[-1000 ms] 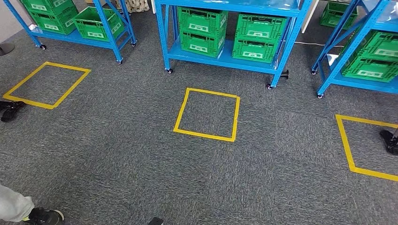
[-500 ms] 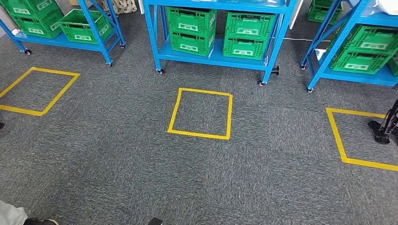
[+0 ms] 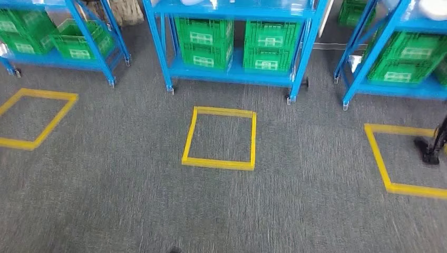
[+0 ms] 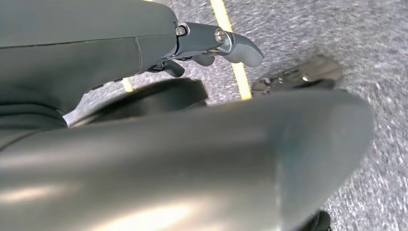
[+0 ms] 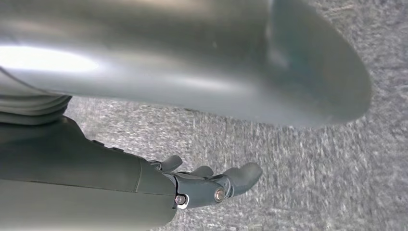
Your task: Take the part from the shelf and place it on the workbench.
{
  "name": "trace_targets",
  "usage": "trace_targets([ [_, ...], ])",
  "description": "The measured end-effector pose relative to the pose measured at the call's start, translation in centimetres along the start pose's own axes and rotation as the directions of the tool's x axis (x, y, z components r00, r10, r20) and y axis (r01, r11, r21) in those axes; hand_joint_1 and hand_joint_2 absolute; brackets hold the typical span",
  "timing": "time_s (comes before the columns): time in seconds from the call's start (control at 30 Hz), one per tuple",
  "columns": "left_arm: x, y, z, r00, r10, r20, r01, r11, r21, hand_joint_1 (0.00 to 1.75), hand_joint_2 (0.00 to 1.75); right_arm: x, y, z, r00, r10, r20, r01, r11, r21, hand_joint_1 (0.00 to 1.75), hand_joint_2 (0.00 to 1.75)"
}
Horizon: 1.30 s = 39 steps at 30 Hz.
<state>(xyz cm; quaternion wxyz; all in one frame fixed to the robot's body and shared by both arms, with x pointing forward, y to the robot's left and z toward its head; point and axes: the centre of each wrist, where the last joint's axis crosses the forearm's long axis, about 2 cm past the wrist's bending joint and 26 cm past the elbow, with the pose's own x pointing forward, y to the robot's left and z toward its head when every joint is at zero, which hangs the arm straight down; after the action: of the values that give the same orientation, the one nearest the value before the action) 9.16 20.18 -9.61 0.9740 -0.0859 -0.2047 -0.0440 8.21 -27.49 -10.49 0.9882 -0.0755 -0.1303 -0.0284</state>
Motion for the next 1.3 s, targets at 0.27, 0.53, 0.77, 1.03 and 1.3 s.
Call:
trace_targets([
  [0.27, 0.28, -0.16, -0.06, 1.000, -0.001, 0.025, 0.001, 1.000, 0.000, 0.00, 0.00, 0.35, 0.09, -0.01, 1.000, 0.015, 0.007, -0.015, 1.000, 0.002, 0.00, 0.00],
  [0.53, 0.30, -0.20, -0.06, 1.000, -0.002, 0.029, 0.002, 1.000, 0.006, 0.00, 0.00, 0.04, 0.08, 0.01, 0.999, 0.030, -0.014, -0.030, 1.000, 0.001, 0.00, 0.00],
  [0.77, 0.50, -0.14, -0.10, 0.999, 0.001, 0.033, -0.001, 1.000, 0.008, 0.00, 0.87, 0.53, 0.04, -0.03, 0.999, 0.036, -0.010, -0.036, 0.999, -0.006, 0.00, 1.31],
  [1.03, 0.18, -0.01, -0.04, 0.998, 0.057, -0.014, -0.057, 0.997, 0.046, 0.00, 1.75, 0.74, 0.19, 0.00, 0.995, 0.094, -0.044, -0.096, 0.995, -0.038, 0.00, 1.75],
  [1.3, 0.09, -0.07, -0.02, 0.997, 0.068, -0.029, -0.066, 0.997, 0.048, 0.00, 1.75, 0.80, 0.28, 0.01, 0.994, 0.101, -0.038, -0.102, 0.994, -0.033, 0.00, 1.75],
])
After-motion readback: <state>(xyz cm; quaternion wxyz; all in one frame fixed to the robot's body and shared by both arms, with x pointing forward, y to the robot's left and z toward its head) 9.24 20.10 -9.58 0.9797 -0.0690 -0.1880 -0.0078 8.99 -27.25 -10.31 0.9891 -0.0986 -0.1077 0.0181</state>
